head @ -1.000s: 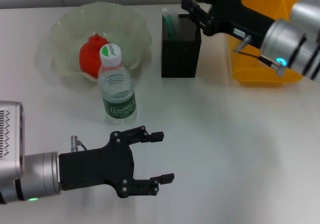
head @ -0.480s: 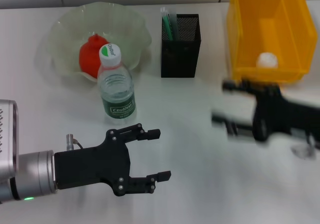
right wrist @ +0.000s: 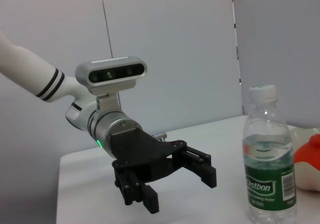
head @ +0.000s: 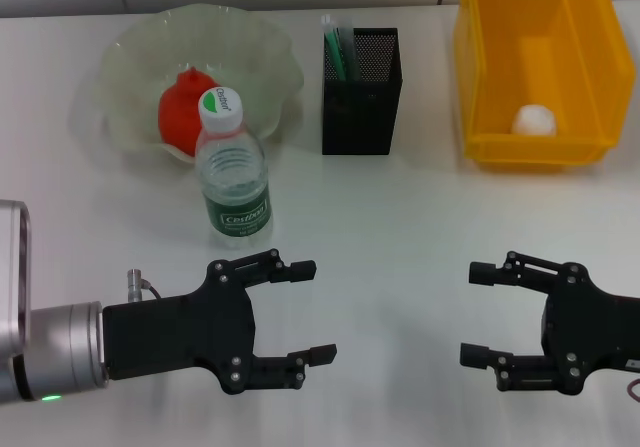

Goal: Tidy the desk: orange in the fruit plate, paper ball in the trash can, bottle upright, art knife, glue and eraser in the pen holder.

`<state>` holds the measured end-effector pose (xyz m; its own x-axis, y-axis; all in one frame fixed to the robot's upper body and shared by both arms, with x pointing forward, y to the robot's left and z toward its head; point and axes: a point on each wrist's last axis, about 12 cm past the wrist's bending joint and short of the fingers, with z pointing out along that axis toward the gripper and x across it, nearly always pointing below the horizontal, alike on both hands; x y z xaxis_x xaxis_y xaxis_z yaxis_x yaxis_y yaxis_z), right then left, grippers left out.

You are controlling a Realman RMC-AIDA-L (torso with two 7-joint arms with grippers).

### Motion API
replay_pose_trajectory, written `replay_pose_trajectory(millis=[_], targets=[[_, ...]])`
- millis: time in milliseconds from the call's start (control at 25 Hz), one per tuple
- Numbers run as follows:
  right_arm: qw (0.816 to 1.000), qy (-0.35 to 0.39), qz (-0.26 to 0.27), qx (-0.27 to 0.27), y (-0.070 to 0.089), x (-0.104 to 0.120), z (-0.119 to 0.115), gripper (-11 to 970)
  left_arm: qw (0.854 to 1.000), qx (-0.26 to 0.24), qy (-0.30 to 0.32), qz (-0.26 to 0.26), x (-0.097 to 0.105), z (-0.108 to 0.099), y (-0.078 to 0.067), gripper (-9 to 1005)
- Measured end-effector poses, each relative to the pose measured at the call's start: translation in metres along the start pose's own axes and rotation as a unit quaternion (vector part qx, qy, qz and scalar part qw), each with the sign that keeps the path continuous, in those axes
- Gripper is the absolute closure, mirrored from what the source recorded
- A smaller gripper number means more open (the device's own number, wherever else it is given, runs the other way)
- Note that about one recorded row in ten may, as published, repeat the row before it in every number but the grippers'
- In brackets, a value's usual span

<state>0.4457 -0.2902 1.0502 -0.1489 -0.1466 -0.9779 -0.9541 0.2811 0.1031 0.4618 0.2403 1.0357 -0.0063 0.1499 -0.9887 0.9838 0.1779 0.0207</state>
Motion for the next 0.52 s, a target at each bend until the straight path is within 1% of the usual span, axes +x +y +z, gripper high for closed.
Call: replay_pose_trajectory(millis=[240,520], targets=[[1.0,0.005,-0.001,0.007,-0.0043,0.0003,0.0027,119,1.0,0.0,0.0,0.0,0.0,-0.0002,0.0001,183],[1.0,0.004,0.001,0.007,-0.0038,0.0009,0.0043,119,1.0,-0.001,0.0,0.0,0.0,0.0001,-0.0001,183]])
